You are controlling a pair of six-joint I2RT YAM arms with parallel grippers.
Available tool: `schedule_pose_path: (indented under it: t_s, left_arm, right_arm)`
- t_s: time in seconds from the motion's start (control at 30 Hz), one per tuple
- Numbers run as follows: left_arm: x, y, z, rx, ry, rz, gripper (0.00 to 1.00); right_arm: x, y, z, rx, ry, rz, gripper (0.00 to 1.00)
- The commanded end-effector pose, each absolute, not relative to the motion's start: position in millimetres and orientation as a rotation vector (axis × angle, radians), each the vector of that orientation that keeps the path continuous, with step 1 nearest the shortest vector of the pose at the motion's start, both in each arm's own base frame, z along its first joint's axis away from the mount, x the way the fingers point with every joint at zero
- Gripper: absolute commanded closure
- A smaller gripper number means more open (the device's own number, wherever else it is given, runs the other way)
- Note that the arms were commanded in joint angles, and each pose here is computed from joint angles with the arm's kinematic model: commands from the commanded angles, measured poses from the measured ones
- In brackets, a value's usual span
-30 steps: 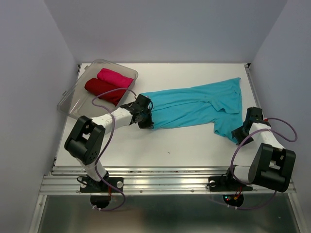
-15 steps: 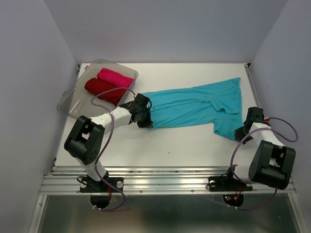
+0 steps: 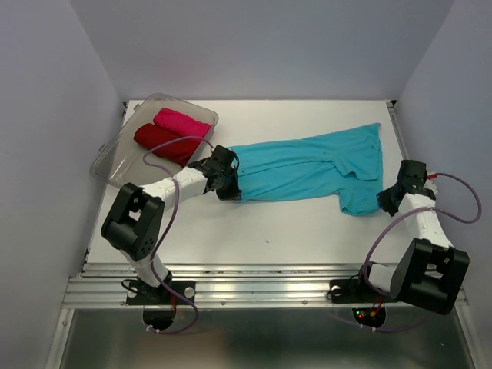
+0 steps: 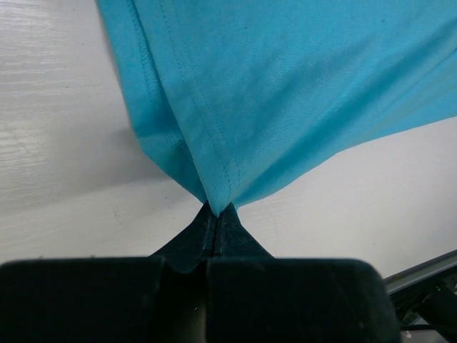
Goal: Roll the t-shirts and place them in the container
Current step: Fold the T-shirt at the center of the board.
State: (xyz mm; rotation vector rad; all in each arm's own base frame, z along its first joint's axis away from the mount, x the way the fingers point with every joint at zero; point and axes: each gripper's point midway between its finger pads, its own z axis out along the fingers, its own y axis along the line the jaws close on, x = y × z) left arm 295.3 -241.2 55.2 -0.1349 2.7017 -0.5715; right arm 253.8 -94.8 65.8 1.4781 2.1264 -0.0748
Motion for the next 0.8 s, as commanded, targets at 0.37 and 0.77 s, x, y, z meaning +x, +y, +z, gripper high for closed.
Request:
schedule_pose_path:
  t_s: [0.37, 0.77]
  left_arm:
    - [326.7, -236.7, 88.8, -0.133, 2.637, -0.602, 1.0]
    - [340.3, -235.3, 85.9, -0.159, 2.653, -0.599, 1.0]
  right_arm:
    - [341.8, -124.6, 171.7, 1.318, 1.915, 0.033, 0.99]
    - [394.7, -132.0, 196.7, 1.241, 1.871, 0.125, 0.99]
